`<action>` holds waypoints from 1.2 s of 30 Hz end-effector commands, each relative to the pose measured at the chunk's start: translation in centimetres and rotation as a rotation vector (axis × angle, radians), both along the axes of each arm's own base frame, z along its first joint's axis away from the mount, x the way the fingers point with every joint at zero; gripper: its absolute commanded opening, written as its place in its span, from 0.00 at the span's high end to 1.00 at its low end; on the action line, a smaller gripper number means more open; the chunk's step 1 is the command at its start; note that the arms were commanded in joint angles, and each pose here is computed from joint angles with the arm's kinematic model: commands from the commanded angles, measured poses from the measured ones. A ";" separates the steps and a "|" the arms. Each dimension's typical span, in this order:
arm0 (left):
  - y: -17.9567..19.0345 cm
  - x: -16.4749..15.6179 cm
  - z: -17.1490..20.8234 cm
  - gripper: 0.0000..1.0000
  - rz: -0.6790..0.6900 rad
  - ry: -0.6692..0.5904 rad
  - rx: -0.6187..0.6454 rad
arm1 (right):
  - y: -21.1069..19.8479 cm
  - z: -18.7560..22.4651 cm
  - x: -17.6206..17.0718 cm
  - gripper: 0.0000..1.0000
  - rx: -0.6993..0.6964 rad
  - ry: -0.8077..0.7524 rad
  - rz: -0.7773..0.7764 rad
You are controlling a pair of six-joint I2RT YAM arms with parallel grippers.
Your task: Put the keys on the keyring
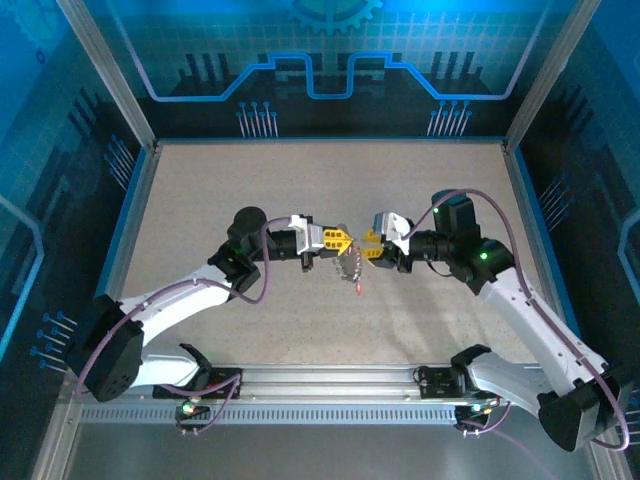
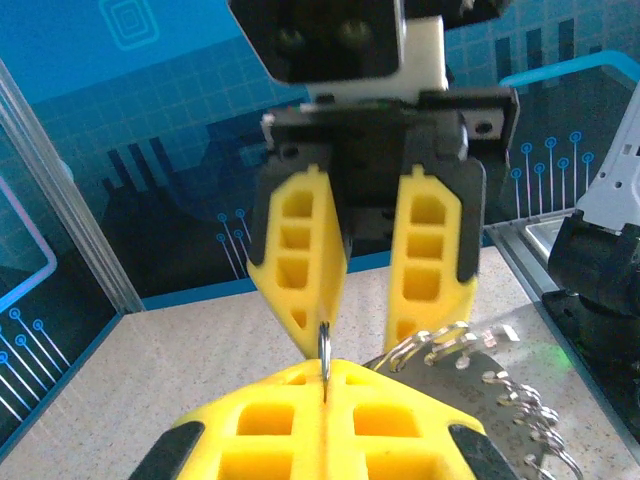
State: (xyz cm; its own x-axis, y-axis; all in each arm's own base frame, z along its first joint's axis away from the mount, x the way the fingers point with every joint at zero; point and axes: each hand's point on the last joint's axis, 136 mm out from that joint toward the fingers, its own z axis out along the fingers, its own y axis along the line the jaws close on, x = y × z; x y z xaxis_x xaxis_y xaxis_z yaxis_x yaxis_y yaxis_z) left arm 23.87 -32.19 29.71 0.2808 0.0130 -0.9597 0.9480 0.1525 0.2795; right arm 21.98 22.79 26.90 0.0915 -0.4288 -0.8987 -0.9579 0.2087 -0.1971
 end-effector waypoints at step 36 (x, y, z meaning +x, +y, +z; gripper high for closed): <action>0.6 -1.5 3.6 1.00 -0.043 -0.071 -0.088 | 2.0 -0.8 1.5 0.77 0.199 -0.116 -0.143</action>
